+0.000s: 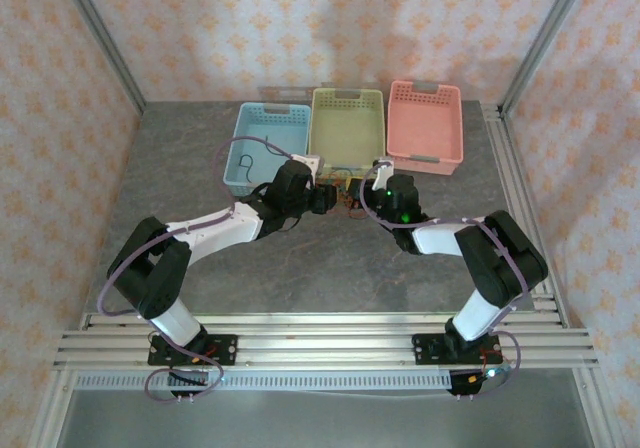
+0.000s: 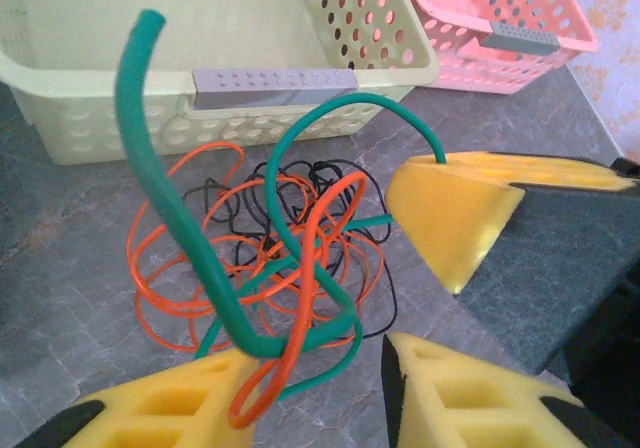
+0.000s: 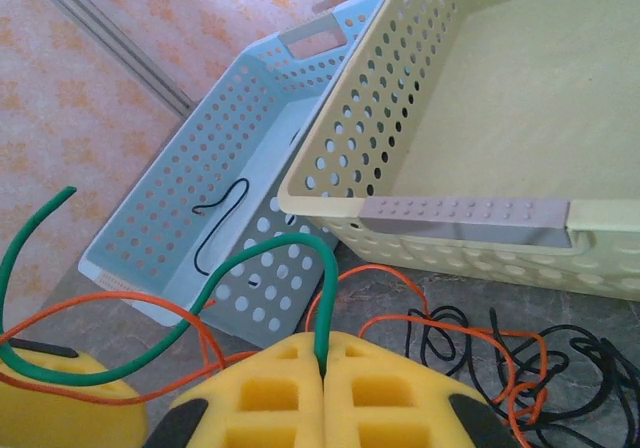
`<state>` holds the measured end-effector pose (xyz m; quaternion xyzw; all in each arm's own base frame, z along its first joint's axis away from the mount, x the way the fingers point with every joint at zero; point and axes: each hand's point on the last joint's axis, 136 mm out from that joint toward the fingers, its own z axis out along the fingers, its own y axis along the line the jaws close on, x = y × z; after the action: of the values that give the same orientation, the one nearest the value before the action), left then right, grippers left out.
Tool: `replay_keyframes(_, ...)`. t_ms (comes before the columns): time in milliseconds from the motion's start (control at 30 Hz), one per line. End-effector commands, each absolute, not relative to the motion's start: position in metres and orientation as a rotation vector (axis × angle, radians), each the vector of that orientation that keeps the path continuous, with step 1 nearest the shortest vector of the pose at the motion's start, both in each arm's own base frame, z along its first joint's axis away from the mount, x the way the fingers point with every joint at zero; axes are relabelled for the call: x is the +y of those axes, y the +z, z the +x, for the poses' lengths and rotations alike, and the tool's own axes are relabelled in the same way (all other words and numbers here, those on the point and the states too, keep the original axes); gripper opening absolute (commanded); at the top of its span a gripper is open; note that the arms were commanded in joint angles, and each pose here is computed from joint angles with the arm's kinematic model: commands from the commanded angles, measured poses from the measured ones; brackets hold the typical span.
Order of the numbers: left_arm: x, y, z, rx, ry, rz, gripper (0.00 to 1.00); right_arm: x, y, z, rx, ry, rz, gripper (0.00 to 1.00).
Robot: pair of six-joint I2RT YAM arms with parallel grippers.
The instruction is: Untangle the cables
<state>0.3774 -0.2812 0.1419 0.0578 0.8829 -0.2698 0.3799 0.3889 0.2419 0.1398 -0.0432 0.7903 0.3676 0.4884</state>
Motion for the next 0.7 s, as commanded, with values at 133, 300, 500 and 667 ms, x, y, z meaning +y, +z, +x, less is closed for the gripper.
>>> replay_keyframes(133, -0.285, 0.152, 0.383, 2.232, -0.692, 0.157, 0.03, 0.253, 0.155, 0.392, 1.877, 0.899, -0.157, 0.0)
replay_keyframes(300, -0.284, 0.151, 0.384, 2.235, -0.68, 0.149, 0.0, 0.245, 0.151, 0.396, 1.891, 0.846, -0.113, 0.0)
replay_keyframes(500, -0.274, 0.149, 0.386, 2.244, -0.627, 0.114, 0.0, 0.223, 0.14, 0.403, 1.934, 0.694, -0.032, 0.0)
replay_keyframes(667, -0.263, 0.147, 0.389, 2.25, -0.563, 0.066, 0.0, 0.203, 0.132, 0.408, 1.965, 0.567, 0.04, 0.0)
